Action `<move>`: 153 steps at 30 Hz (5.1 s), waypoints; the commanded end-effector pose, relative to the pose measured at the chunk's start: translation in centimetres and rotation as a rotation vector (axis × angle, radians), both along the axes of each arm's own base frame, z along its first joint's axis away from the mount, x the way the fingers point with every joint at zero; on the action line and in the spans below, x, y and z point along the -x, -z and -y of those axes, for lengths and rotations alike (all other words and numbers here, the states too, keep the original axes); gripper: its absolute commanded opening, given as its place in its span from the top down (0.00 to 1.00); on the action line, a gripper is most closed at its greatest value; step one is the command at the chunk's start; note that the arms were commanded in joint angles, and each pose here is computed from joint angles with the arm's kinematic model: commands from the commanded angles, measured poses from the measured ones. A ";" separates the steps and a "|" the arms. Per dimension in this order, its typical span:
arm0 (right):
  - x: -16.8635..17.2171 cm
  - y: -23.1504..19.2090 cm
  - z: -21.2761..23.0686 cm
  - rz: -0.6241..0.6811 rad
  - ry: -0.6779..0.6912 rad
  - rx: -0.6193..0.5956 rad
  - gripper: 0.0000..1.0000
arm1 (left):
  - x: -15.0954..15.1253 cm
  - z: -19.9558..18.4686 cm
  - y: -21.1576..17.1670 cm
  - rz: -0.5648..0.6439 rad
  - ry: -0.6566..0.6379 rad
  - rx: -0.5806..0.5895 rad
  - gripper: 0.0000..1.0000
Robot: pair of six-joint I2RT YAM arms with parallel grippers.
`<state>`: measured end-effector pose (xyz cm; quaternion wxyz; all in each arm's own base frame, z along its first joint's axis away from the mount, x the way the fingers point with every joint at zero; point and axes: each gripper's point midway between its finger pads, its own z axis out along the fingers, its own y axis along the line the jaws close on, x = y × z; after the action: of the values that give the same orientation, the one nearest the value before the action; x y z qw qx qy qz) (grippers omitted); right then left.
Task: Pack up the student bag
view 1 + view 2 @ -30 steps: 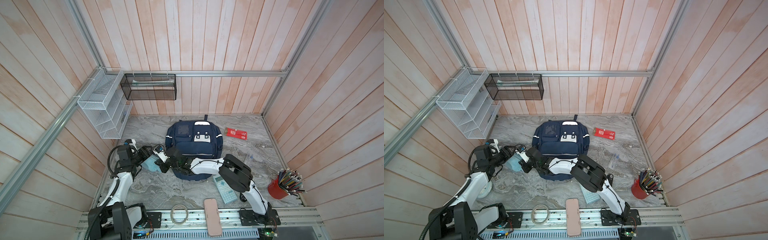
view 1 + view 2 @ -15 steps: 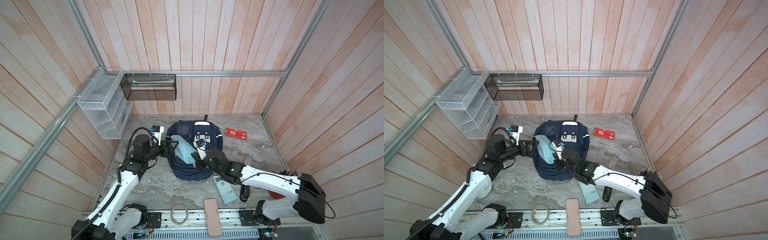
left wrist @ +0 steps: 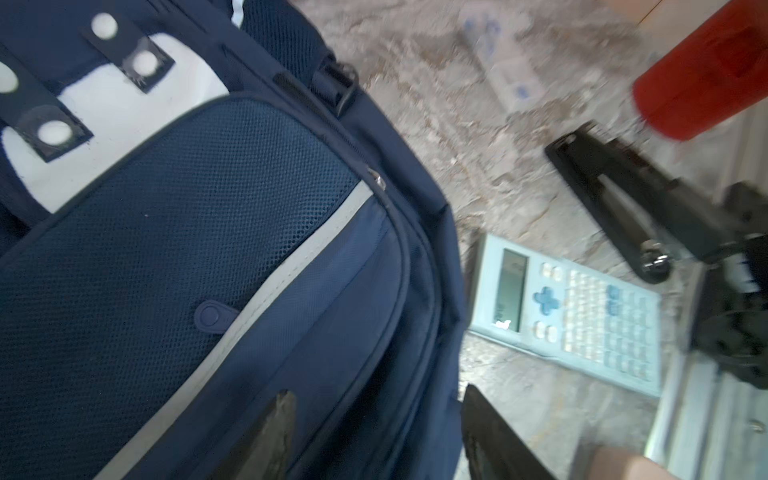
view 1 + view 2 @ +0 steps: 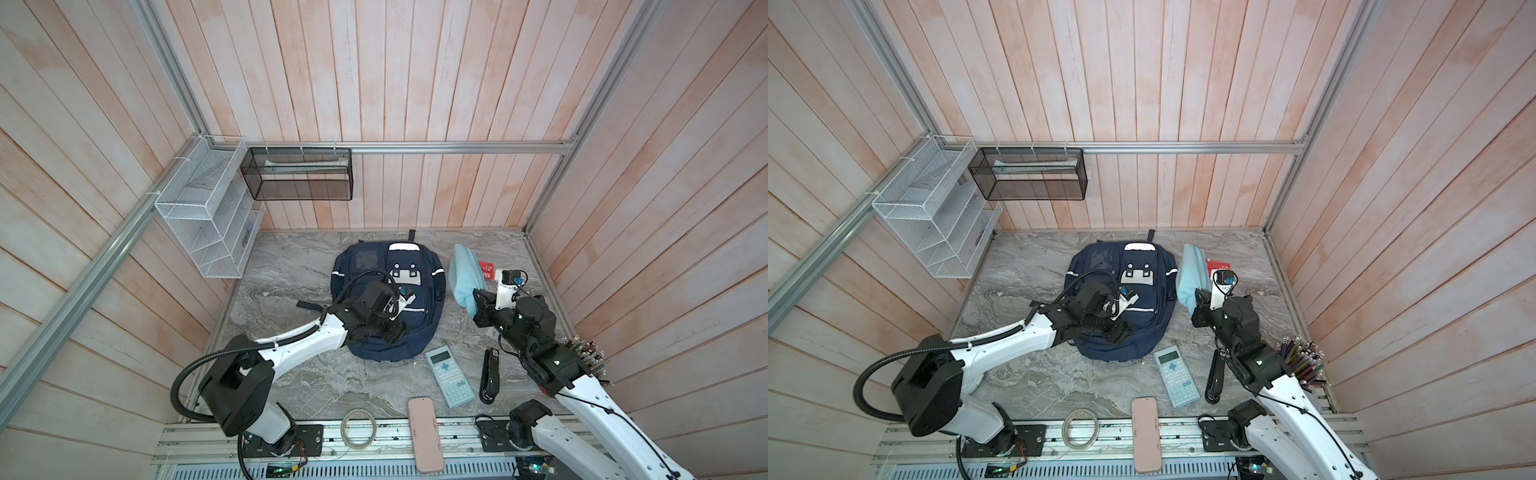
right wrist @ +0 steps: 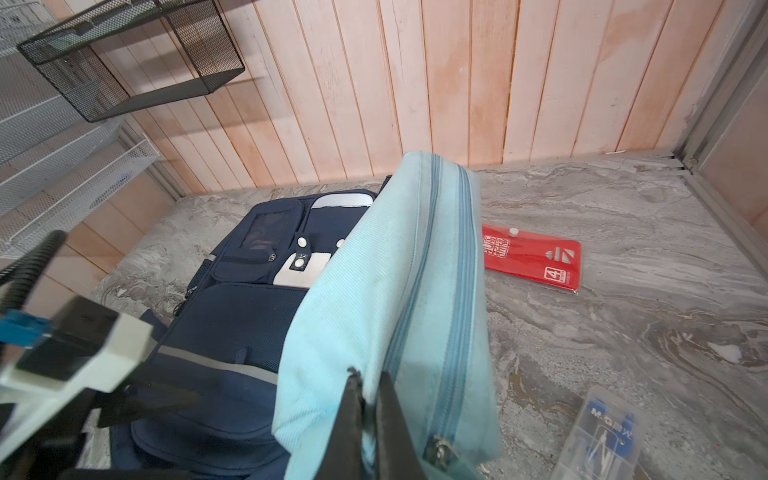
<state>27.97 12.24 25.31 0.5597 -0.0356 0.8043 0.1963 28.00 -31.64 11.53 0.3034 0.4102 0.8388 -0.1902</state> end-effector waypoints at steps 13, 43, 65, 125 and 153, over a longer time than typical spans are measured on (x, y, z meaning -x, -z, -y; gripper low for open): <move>2.6 2.2 -4.3 -0.078 -0.257 -0.147 1.00 | -5.6 -0.9 1.1 0.178 -0.126 -0.173 0.88; 8.2 2.0 -3.8 -0.141 -0.325 -0.279 1.00 | -12.3 -2.3 -11.7 -0.068 -0.399 0.332 1.00; 2.1 5.0 -9.7 -0.039 -0.443 -0.295 1.00 | -7.7 -1.1 -18.8 -0.185 -0.279 0.578 1.00; -4.2 23.4 12.8 -0.817 0.568 0.037 0.12 | -8.9 -0.5 -7.4 -0.318 -0.276 0.590 1.00; -6.6 10.8 -12.7 -0.474 -0.109 -0.018 0.63 | -10.9 -1.1 -13.8 -0.300 -0.229 0.720 1.00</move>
<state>34.00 21.63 14.30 0.3447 -0.0086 0.9176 0.1980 37.56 -30.66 22.60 0.2826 0.1408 0.8116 -0.4916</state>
